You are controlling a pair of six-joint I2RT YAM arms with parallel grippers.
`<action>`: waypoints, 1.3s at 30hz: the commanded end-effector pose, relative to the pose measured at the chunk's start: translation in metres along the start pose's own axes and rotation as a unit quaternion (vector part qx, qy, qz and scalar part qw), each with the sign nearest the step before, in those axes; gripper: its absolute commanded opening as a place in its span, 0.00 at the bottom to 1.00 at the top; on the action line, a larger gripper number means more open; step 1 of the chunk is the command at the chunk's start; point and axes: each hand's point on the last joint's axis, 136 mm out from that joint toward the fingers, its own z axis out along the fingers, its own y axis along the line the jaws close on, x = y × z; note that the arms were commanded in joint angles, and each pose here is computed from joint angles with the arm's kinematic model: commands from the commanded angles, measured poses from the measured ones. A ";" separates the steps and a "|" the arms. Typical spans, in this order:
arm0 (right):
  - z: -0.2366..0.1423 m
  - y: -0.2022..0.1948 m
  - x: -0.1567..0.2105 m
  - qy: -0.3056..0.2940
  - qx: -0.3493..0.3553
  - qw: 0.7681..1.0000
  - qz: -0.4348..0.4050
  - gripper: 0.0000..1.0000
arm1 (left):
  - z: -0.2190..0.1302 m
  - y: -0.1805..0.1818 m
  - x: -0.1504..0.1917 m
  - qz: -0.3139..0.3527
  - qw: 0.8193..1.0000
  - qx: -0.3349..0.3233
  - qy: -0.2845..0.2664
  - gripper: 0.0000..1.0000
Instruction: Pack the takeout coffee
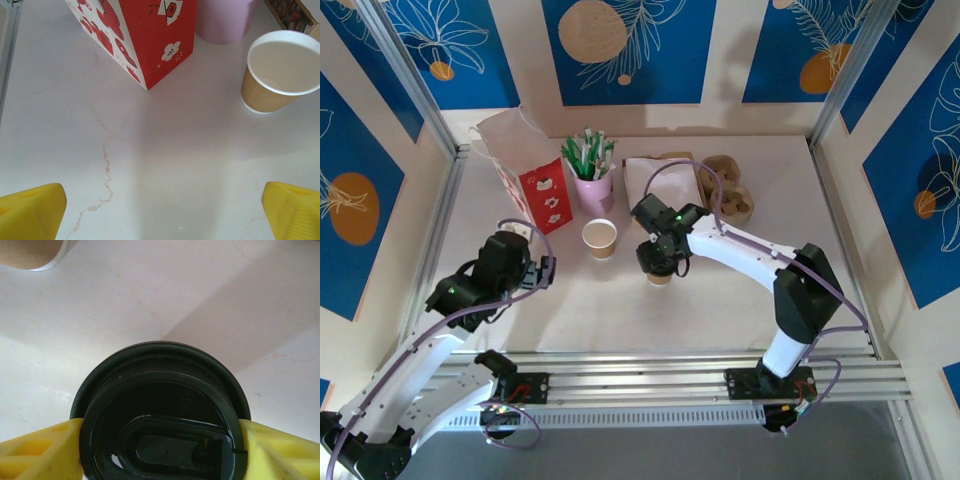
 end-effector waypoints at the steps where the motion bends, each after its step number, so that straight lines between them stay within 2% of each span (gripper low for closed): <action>1: -0.007 -0.016 0.014 0.015 -0.004 1.000 0.020 0.69 | 0.002 0.001 0.002 0.007 1.000 0.001 0.003 1.00; 6: -0.020 -0.048 0.020 0.002 0.006 0.998 0.063 0.68 | 0.002 0.001 0.002 0.007 1.000 0.002 0.003 1.00; 11: -0.040 -0.110 0.029 -0.029 0.038 0.988 0.146 0.68 | 0.002 0.000 0.002 0.007 1.000 0.006 0.002 1.00; 18: -0.058 -0.198 0.044 -0.081 0.086 0.950 0.289 0.68 | 0.001 -0.002 0.001 0.004 1.000 0.013 0.000 1.00; 25: -0.056 -0.261 0.059 -0.085 0.136 0.905 0.394 0.68 | -0.002 -0.004 0.000 0.000 1.000 0.023 -0.008 1.00; 30: -0.051 -0.293 0.070 -0.071 0.156 0.877 0.448 0.68 | -0.003 -0.007 0.001 -0.001 0.999 0.033 -0.008 1.00; 35: -0.037 -0.307 0.077 -0.035 0.195 0.872 0.448 0.72 | -0.004 -0.007 0.001 -0.002 0.999 0.035 -0.007 1.00; 39: -0.028 -0.309 0.079 -0.021 0.186 0.868 0.460 0.74 | -0.005 -0.006 0.001 -0.003 0.999 0.034 -0.010 1.00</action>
